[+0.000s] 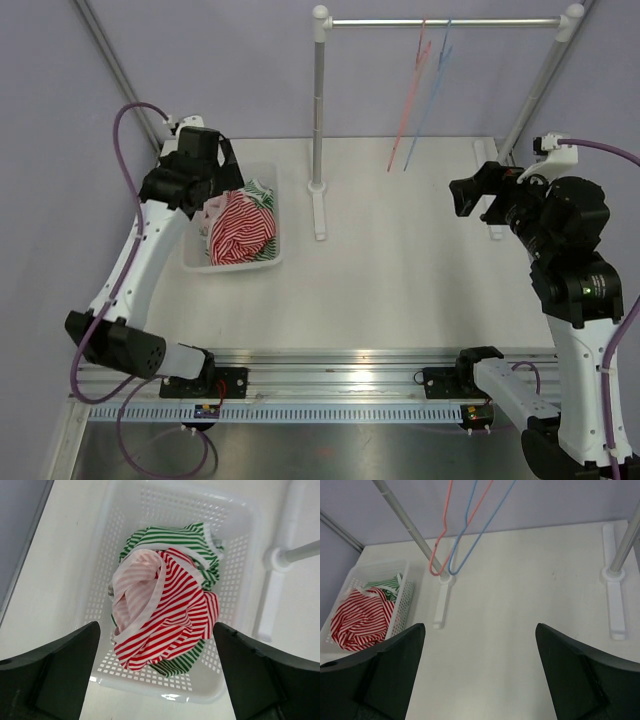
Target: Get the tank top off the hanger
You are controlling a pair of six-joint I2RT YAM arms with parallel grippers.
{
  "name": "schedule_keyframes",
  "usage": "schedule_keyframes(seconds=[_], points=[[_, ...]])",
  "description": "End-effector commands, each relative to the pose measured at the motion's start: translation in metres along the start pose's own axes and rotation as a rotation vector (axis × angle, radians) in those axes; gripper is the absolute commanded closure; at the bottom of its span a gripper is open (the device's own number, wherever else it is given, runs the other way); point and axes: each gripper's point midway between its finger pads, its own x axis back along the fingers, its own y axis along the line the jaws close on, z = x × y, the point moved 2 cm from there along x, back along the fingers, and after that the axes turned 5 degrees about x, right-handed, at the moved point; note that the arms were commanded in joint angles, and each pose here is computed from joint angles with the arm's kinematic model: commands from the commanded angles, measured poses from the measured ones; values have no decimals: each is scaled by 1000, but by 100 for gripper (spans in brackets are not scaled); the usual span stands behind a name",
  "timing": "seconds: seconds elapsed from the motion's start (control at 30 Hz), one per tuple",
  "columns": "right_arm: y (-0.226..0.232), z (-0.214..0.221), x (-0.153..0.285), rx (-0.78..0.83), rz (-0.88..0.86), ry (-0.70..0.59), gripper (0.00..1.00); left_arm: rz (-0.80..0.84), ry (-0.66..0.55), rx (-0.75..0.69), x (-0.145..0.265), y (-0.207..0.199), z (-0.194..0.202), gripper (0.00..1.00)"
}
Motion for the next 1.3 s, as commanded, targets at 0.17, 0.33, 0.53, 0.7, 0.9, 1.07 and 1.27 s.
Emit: schedule_keyframes(seconds=[0.17,0.33,0.53,0.7,0.9,1.07,1.27], points=[[-15,45,-8,50,55,106,0,221,-140,-113,85,19,2,1],[-18,53,-1,63,80,104,0,178,-261,-151,116,63,14,1],[-24,69,2,58,115,161,1,253,-318,-120,134,78,40,1],[-30,85,11,100,129,146,0,345,-375,-149,136,81,64,1],[-43,91,18,217,218,183,1,307,-401,-106,140,96,69,1],[-44,99,19,215,228,226,1,312,-396,-106,138,94,70,1],[-45,103,17,209,231,222,0,320,-385,-115,135,89,68,1]])
